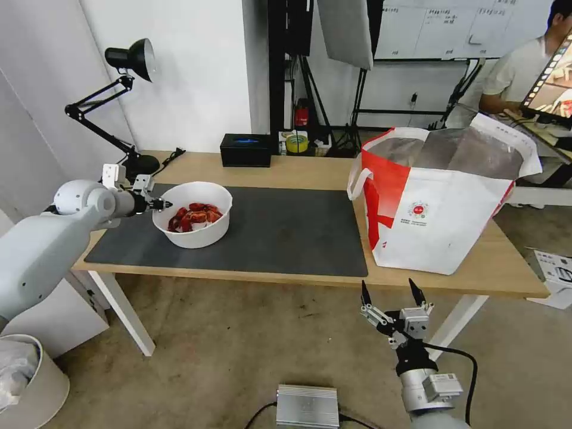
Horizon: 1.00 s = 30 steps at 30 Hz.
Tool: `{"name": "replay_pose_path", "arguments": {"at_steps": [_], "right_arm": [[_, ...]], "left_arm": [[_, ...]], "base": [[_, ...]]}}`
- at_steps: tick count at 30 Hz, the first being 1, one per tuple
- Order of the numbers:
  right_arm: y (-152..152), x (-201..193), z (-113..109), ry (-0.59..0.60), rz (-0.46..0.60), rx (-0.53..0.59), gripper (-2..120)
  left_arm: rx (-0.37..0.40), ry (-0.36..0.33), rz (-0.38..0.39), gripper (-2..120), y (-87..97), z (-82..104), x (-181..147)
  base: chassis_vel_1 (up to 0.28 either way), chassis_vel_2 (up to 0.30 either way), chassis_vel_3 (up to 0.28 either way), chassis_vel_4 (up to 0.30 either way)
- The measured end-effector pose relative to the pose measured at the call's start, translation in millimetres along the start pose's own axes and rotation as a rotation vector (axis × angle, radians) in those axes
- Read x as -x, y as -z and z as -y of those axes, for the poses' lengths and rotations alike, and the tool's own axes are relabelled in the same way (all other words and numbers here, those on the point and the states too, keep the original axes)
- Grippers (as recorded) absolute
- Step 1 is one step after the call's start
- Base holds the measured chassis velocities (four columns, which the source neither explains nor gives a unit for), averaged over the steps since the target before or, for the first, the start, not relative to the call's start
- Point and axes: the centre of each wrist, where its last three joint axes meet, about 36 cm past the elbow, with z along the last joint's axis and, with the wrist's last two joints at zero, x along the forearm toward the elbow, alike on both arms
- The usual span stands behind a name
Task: Pick up the trash from the table and place it into the takeout bag.
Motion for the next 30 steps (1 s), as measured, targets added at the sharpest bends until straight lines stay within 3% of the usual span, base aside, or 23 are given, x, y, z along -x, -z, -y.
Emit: {"name": "replay_pose_path", "arguments": {"at_steps": [17,24,25,28,29,30], "right_arm": [[0.0,0.0,0.0,0.0,0.0,0.0,100],[0.0,0.0,0.0,0.0,0.0,0.0,100],[0.0,0.0,0.0,0.0,0.0,0.0,100],[0.0,0.0,0.0,0.0,0.0,0.0,100],[0.0,0.0,0.0,0.0,0.0,0.0,100],[0.0,0.0,0.0,0.0,0.0,0.0,100]], "left_arm": [[-0.099,-0.129,0.087,0,18.4,58.5,-54.2],[-0.125,-0.24,0.125,0,26.7,103.4,-89.9],[-0.125,-0.24,0.125,0,26.7,103.4,-89.9],[-0.106,-0.308,0.146,0,36.7,132.6,-109.2],[-0.106,-0.308,0.146,0,36.7,132.6,-109.2],[-0.093,-0.348,0.15,0,41.6,149.3,-116.1]], "base": [[0.0,0.0,0.0,0.0],[0.0,0.0,0.0,0.0],[0.0,0.0,0.0,0.0],[0.0,0.0,0.0,0.0],[0.0,0.0,0.0,0.0],[0.0,0.0,0.0,0.0]]}}
